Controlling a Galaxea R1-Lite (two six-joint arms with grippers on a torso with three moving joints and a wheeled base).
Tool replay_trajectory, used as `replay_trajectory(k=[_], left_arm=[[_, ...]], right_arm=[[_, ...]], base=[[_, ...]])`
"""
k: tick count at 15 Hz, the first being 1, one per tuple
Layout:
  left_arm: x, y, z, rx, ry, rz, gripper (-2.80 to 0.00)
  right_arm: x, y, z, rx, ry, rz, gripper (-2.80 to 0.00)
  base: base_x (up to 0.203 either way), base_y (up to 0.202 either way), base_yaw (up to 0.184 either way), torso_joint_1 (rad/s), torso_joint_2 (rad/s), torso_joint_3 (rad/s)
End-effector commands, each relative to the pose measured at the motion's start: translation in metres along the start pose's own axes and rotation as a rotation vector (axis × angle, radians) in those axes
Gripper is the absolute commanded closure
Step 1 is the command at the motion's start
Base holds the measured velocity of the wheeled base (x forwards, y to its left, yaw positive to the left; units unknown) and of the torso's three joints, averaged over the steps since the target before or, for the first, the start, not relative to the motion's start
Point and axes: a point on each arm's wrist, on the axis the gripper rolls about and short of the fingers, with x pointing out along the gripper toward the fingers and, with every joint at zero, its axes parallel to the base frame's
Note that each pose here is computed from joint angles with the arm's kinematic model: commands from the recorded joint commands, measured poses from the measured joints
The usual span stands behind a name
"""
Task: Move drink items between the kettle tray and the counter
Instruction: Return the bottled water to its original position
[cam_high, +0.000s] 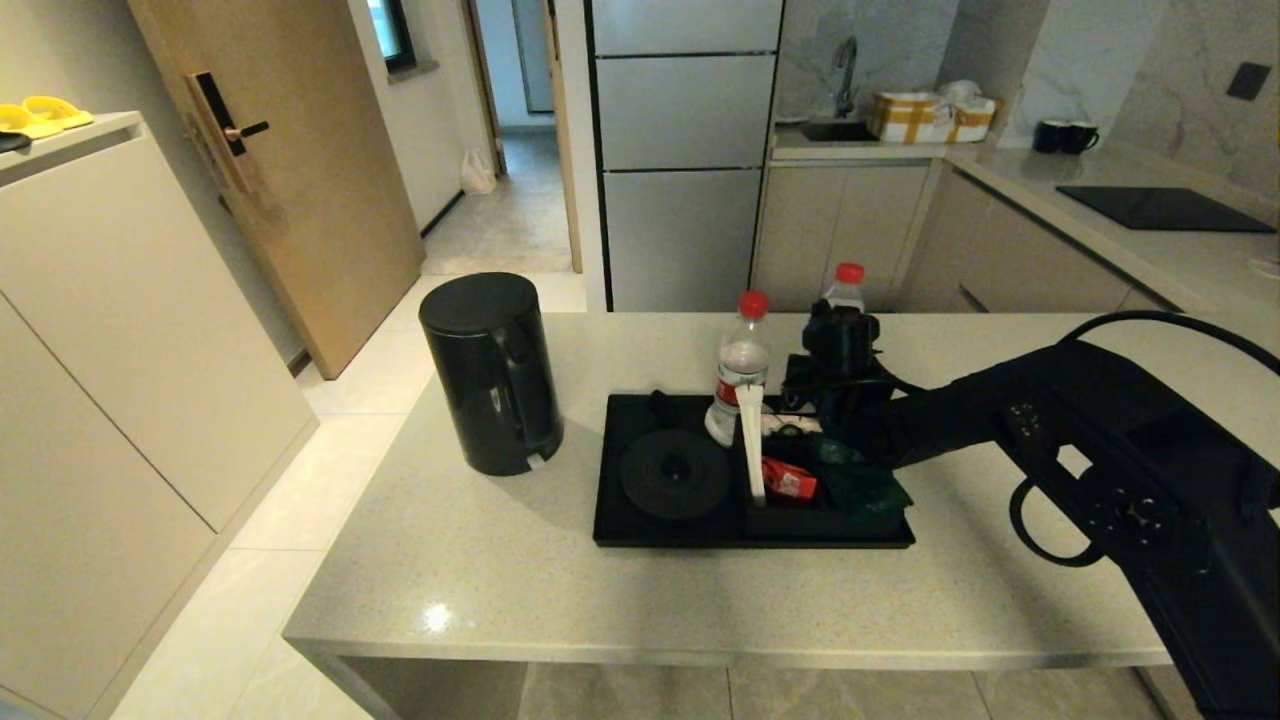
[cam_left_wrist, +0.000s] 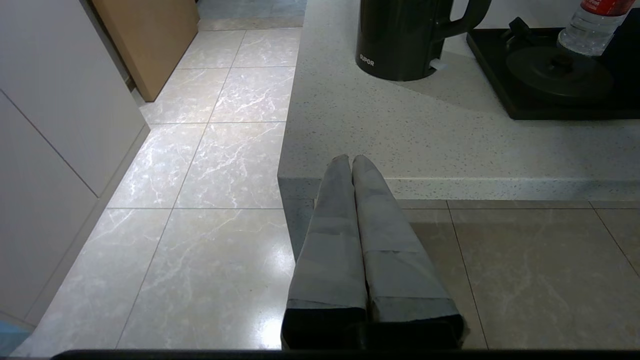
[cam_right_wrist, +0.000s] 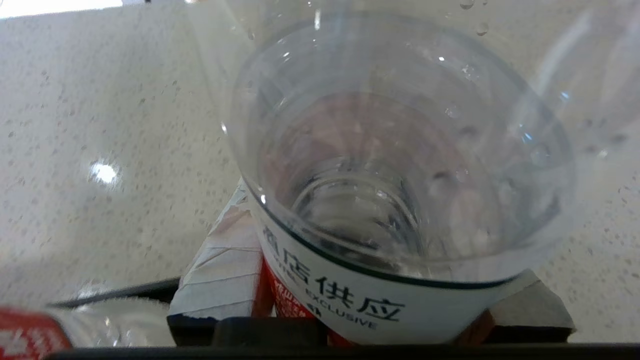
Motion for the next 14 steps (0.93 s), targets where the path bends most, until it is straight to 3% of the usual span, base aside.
replay_trajectory(k=[1, 7, 8, 14], left_arm=[[0.000, 0.000, 0.000, 0.000, 0.001, 0.000, 0.00], [0.000, 0.000, 0.000, 0.000, 0.001, 0.000, 0.00], [0.000, 0.000, 0.000, 0.000, 0.001, 0.000, 0.00], [0.000, 0.000, 0.000, 0.000, 0.001, 0.000, 0.00]], right_arm=[[-0.003, -0.001, 0.008, 0.006, -0.009, -0.001, 0.00], [-0.002, -0.002, 0.000, -0.016, 0.012, -0.006, 0.00], [-0.002, -0.002, -0.002, -0.025, 0.023, -0.009, -2.80], [-0.006, -0.005, 0.008, -0.008, 0.006, -0.005, -2.80]], base=[[0.000, 0.000, 0.000, 0.000, 0.00, 0.000], [0.000, 0.000, 0.000, 0.000, 0.00, 0.000], [0.000, 0.000, 0.000, 0.000, 0.00, 0.000], [0.000, 0.000, 0.000, 0.000, 0.00, 0.000]])
